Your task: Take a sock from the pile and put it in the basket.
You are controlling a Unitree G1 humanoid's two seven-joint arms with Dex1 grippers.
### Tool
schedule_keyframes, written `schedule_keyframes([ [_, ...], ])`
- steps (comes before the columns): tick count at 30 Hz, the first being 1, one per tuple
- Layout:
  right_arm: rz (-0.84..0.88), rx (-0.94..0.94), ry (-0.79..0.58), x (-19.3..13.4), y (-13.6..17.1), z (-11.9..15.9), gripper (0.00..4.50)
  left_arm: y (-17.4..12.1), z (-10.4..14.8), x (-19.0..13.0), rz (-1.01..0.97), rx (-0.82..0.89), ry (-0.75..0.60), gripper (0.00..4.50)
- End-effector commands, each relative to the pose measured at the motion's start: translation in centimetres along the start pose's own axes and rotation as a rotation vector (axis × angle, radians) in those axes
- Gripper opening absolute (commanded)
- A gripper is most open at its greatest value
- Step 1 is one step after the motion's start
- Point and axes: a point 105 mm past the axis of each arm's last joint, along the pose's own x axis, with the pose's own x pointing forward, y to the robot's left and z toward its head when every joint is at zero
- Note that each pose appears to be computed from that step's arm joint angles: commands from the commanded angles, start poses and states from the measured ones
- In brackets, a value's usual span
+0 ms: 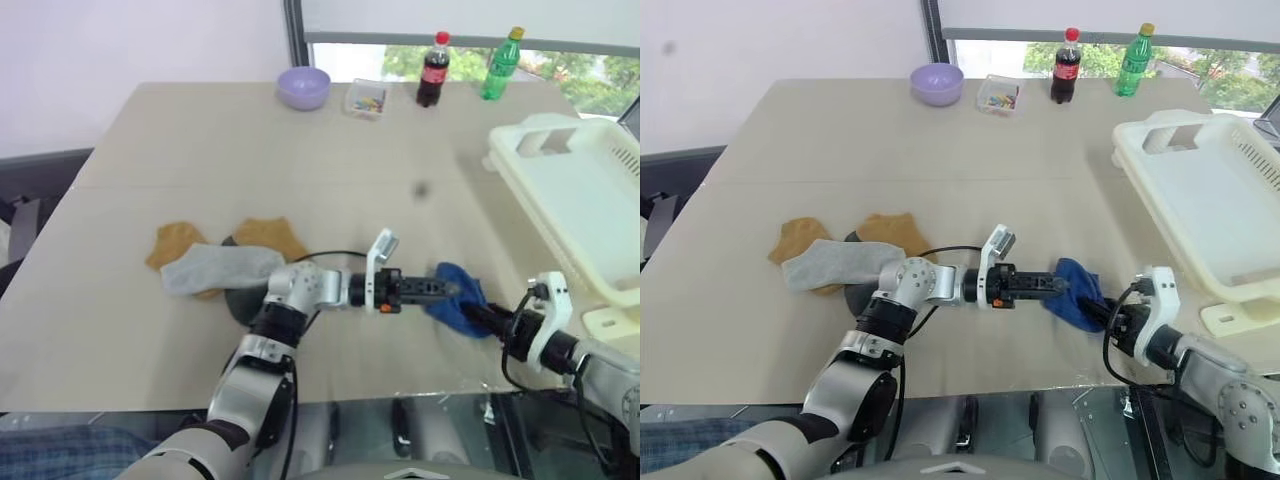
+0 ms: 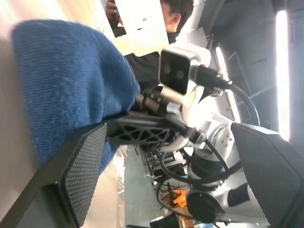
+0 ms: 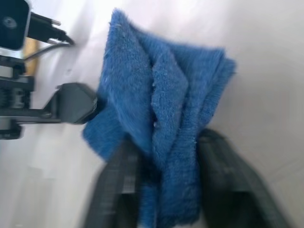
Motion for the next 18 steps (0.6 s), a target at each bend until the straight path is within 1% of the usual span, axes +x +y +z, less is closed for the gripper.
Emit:
schedule_keyframes([
  [1, 0.031, 0.087, 0.030, 0.5, 0.4, -1.2, 0.06, -0.5, 0.4, -0.3, -0.015, 0.051, -0.020, 4.50],
  [3, 0.044, 0.112, 0.007, 0.7, 0.6, -0.8, 0.06, -0.3, 0.7, -0.6, 0.006, 0.099, -0.031, 4.50],
  [5, 0.034, 0.120, -0.018, 0.7, 0.5, -0.2, 0.06, 0.2, 1.3, -1.0, 0.066, 0.203, -0.052, 4.50],
  [7, 0.006, 0.117, -0.050, 0.7, 0.0, 0.6, 0.06, 0.7, 2.2, -1.5, 0.137, 0.305, -0.101, 4.50],
  [10, -0.037, 0.107, -0.092, 0.8, -0.6, 1.6, 0.06, 0.4, 3.0, -2.5, 0.163, 0.410, -0.154, 4.50],
  [13, -0.055, 0.094, -0.135, 0.8, -1.1, 2.8, 0.06, 0.4, 2.6, -3.6, 0.242, 0.624, -0.127, 4.50],
  [15, -0.058, 0.074, -0.188, 1.2, -0.9, 4.2, 0.06, 0.5, 2.4, -4.1, 0.305, 0.856, -0.103, 4.50],
  [16, -0.061, 0.073, -0.209, 1.4, -0.8, 4.7, 0.06, 0.6, 2.2, -4.2, 0.325, 0.939, -0.088, 4.50],
  [17, -0.053, 0.075, -0.220, 1.6, -0.5, 5.1, 0.06, 0.8, 2.1, -4.1, 0.345, 1.013, -0.071, 4.50],
  [18, -0.047, 0.078, -0.223, 1.8, -0.3, 5.3, 0.06, 1.0, 2.0, -4.1, 0.354, 1.052, -0.061, 4.50],
])
